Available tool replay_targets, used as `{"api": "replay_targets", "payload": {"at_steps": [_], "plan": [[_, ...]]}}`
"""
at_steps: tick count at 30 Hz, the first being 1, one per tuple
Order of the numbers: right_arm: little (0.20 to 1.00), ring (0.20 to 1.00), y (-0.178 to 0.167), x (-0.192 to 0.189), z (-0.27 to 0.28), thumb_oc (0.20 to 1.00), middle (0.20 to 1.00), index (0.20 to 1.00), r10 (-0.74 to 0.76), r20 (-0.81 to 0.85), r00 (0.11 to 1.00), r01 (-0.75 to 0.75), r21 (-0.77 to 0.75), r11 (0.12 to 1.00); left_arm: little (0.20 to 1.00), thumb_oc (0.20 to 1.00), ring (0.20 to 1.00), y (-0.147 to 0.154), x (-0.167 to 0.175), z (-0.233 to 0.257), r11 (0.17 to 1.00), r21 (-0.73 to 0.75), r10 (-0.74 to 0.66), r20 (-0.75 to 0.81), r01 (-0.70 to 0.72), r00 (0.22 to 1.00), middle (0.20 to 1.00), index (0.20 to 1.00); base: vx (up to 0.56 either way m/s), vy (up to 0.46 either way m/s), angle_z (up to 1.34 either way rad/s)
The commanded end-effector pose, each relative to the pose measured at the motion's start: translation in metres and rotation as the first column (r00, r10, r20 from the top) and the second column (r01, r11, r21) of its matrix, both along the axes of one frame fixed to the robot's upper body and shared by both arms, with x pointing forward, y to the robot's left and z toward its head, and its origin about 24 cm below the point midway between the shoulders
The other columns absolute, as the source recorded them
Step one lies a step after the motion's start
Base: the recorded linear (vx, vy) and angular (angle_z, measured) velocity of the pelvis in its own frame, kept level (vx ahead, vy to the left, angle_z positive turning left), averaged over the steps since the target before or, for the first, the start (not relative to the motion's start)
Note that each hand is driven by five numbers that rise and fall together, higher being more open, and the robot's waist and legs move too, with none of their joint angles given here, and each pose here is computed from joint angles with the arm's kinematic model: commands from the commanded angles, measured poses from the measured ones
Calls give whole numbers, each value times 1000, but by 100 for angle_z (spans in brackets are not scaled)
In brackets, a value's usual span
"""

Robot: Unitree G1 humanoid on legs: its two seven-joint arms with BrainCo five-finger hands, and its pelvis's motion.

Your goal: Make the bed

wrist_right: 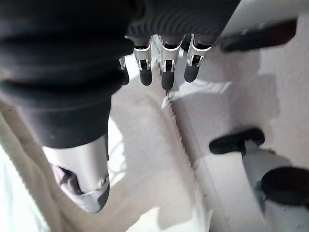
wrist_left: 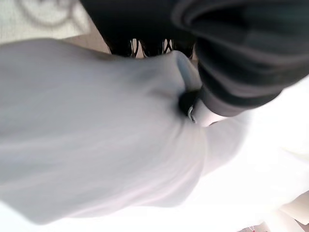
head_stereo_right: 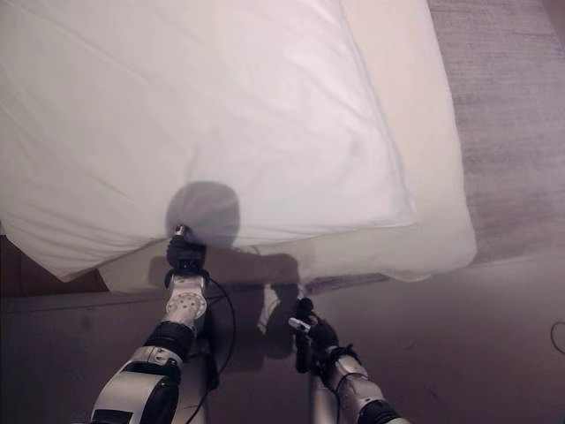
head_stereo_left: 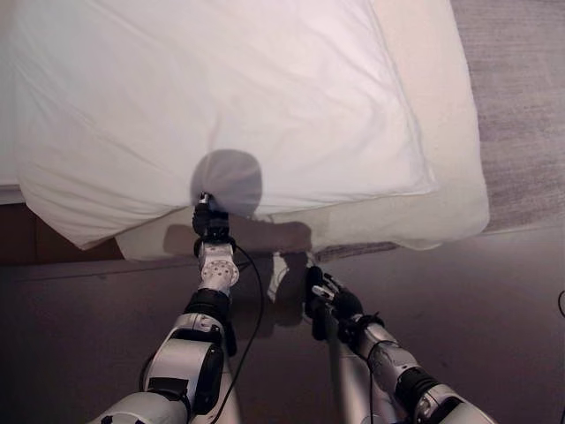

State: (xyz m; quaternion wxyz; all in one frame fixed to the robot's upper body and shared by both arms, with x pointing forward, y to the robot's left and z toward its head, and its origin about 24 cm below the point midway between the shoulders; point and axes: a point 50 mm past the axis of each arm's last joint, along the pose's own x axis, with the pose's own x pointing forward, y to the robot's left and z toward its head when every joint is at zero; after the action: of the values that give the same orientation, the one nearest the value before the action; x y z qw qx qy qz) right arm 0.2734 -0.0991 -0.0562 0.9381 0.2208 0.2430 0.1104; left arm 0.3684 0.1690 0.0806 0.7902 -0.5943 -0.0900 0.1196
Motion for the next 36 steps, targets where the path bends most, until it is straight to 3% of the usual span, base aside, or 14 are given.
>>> {"api": "replay_targets", "payload": {"at_steps": [1, 2, 3, 6, 9, 11, 12, 15, 24, 28, 36], "plan": [[1000, 1000, 25, 8, 20, 1000, 1000, 1000, -7, 42, 999, -5, 268, 963, 200, 200, 200, -36, 7, 57, 992, 51, -122, 284, 113, 951, 200, 200, 0, 0, 0], [1000, 1000, 25, 9, 20, 1000, 1000, 1000, -7, 42, 999, -5, 269, 963, 200, 200, 200, -36, 7, 58, 992, 51, -123, 284, 113, 951, 200, 200, 32, 34, 3], [1000, 1000, 35, 16, 29, 1000, 1000, 1000, -31, 23, 999, 19, 414, 910, 200, 200, 200, -48, 4, 67, 987, 52, -160, 341, 151, 926, 200, 200, 0, 0, 0], [1000, 1000, 44, 25, 39, 1000, 1000, 1000, -54, 9, 999, 40, 534, 844, 200, 200, 200, -63, -2, 77, 980, 42, -195, 395, 194, 898, 200, 200, 16, 25, 3], [1000, 1000, 56, 45, 71, 1000, 1000, 1000, -102, 25, 995, 50, 735, 677, 200, 200, 200, -83, -17, 99, 967, 48, -240, 493, 249, 836, 200, 200, 13, 8, 10], [1000, 1000, 56, 48, 76, 1000, 1000, 1000, -114, 34, 993, 50, 752, 657, 200, 200, 200, -84, -20, 100, 967, 49, -241, 498, 250, 833, 200, 200, 14, -3, 12], [1000, 1000, 64, 52, 91, 1000, 1000, 1000, -116, 50, 992, 27, 815, 579, 200, 200, 200, -85, -25, 106, 967, 57, -240, 518, 247, 821, 200, 200, 22, -8, 15], [1000, 1000, 71, 55, 113, 1000, 1000, 1000, -104, 119, 987, -49, 857, 514, 200, 200, 200, -84, -34, 110, 967, 50, -237, 549, 251, 801, 200, 200, 17, -6, 11], [1000, 1000, 56, 61, 159, 1000, 1000, 1000, -207, 283, 937, -171, 884, 434, 200, 200, 200, -57, -50, 106, 989, 60, -148, 530, 137, 835, 200, 200, 5, 1, 2], [1000, 1000, 29, 63, 180, 1000, 1000, 1000, -336, 341, 878, -206, 903, 378, 200, 200, 200, -27, -59, 98, 1000, 25, 3, 477, -18, 879, 200, 200, 4, 6, 3], [1000, 1000, -13, 59, 198, 1000, 1000, 1000, -501, 379, 778, -209, 908, 362, 200, 200, 200, 14, -71, 89, 967, -2, 236, 373, -253, 897, 200, 200, 0, 0, 0]]}}
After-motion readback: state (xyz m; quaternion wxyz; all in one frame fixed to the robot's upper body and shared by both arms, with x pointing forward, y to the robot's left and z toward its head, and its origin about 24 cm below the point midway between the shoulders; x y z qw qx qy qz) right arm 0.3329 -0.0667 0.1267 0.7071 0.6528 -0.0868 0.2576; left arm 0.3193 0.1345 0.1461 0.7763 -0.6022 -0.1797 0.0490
